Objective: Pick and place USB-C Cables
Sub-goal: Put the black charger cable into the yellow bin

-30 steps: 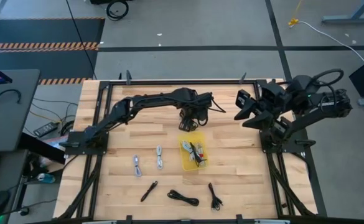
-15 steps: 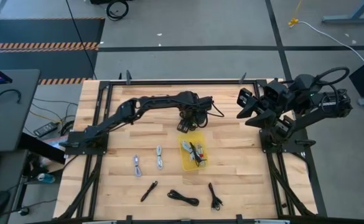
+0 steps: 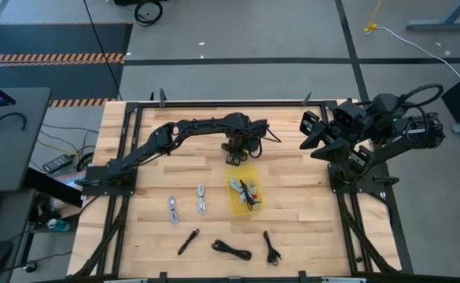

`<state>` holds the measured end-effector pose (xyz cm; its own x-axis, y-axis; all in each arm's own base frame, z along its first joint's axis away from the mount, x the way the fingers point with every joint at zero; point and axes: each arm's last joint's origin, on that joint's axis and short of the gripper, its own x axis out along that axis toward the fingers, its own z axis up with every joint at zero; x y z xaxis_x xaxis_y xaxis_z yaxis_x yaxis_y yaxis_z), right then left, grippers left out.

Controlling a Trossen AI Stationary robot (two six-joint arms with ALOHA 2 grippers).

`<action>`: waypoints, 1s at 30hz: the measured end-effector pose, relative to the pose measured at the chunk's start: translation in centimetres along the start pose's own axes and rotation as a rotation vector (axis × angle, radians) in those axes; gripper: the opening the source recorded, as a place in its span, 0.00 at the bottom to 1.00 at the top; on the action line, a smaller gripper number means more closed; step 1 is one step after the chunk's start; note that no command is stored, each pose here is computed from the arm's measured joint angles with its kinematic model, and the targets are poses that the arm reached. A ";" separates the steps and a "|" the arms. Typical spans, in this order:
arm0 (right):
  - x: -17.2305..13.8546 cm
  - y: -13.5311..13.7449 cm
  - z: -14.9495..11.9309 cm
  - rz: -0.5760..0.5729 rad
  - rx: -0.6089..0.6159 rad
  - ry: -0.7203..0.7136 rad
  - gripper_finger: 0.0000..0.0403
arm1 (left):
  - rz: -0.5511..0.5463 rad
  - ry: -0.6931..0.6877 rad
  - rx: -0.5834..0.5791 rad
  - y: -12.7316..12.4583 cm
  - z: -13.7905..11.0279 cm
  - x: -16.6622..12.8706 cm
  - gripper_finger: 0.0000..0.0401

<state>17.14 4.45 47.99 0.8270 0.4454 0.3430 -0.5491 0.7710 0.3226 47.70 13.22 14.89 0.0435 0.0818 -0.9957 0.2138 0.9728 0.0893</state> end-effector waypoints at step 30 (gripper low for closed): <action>-0.6 0.3 0.3 0.019 -0.056 0.003 0.35 | 0.073 -0.360 0.520 -17.8 0.2 -20.3 0.09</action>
<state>16.46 4.29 48.16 0.8171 0.4613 0.3458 -0.5568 0.7869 0.2660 43.20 -5.78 33.52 0.3817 -0.0219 -0.9240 0.6400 0.7275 0.2472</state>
